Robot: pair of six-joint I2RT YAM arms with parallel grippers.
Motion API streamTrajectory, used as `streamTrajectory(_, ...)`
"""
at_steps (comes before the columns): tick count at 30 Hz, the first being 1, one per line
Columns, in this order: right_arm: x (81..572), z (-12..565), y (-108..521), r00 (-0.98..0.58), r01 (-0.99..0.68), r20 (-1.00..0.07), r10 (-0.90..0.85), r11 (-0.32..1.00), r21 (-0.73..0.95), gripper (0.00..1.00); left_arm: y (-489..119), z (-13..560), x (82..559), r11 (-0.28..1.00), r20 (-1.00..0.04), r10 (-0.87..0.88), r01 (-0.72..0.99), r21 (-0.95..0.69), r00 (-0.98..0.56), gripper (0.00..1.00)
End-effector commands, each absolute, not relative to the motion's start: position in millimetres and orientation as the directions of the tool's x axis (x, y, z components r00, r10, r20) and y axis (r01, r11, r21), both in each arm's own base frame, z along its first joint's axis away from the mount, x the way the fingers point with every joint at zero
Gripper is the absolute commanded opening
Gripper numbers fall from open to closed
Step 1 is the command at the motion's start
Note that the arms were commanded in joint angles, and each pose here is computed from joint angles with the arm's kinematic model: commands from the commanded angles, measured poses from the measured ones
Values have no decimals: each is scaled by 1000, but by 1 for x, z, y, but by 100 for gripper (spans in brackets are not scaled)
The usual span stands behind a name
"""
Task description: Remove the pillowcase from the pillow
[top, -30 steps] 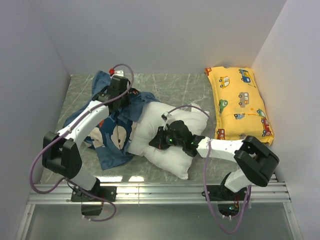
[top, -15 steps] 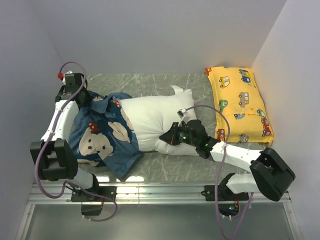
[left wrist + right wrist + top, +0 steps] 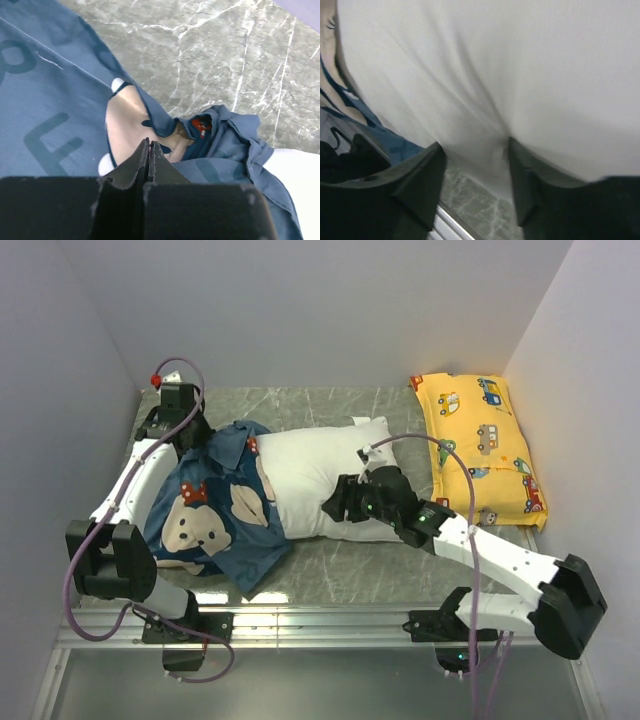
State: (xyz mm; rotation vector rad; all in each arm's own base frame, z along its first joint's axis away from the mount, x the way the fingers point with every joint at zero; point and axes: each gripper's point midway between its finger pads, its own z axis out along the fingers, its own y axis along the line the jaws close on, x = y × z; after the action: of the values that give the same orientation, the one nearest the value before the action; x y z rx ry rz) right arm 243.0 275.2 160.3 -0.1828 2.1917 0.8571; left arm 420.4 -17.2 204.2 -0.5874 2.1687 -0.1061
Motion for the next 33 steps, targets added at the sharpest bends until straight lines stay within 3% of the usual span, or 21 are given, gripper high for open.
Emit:
streamTrajectory(1,232,176,253,-633,-374,-772,68,846,381,69,-20,238,431,888,-789,-439,-343,-307,-429,1)
streamTrajectory(6,209,171,262,-569,-421,-822,-31,869,259,82,-35,239,432,903,-785,-417,-308,-300,-457,4)
streamTrajectory(13,188,142,299,-540,-442,-827,-156,889,121,89,-51,255,436,922,-795,-381,-256,-290,-472,7)
streamTrajectory(20,221,132,330,-460,-369,-868,-186,930,-4,94,-67,246,436,940,-783,-341,-216,-266,-520,9)
streamTrajectory(23,235,136,335,-438,-316,-877,-197,947,-55,83,-74,244,436,948,-783,-319,-191,-256,-534,11)
streamTrajectory(24,239,134,335,-436,-310,-873,-219,947,-82,61,-77,245,435,950,-787,-313,-182,-255,-532,13)
streamTrajectory(27,250,160,337,-412,-289,-885,-218,952,-100,18,-80,248,434,952,-792,-305,-169,-253,-529,16)
streamTrajectory(30,253,192,335,-389,-298,-898,-207,950,-90,2,-82,254,432,956,-799,-294,-160,-247,-524,20)
streamTrajectory(32,252,214,333,-381,-305,-903,-198,949,-80,0,-82,264,431,957,-810,-290,-150,-249,-510,24)
streamTrajectory(33,250,231,331,-375,-315,-909,-181,947,-58,0,-84,270,430,959,-818,-285,-139,-249,-500,33)
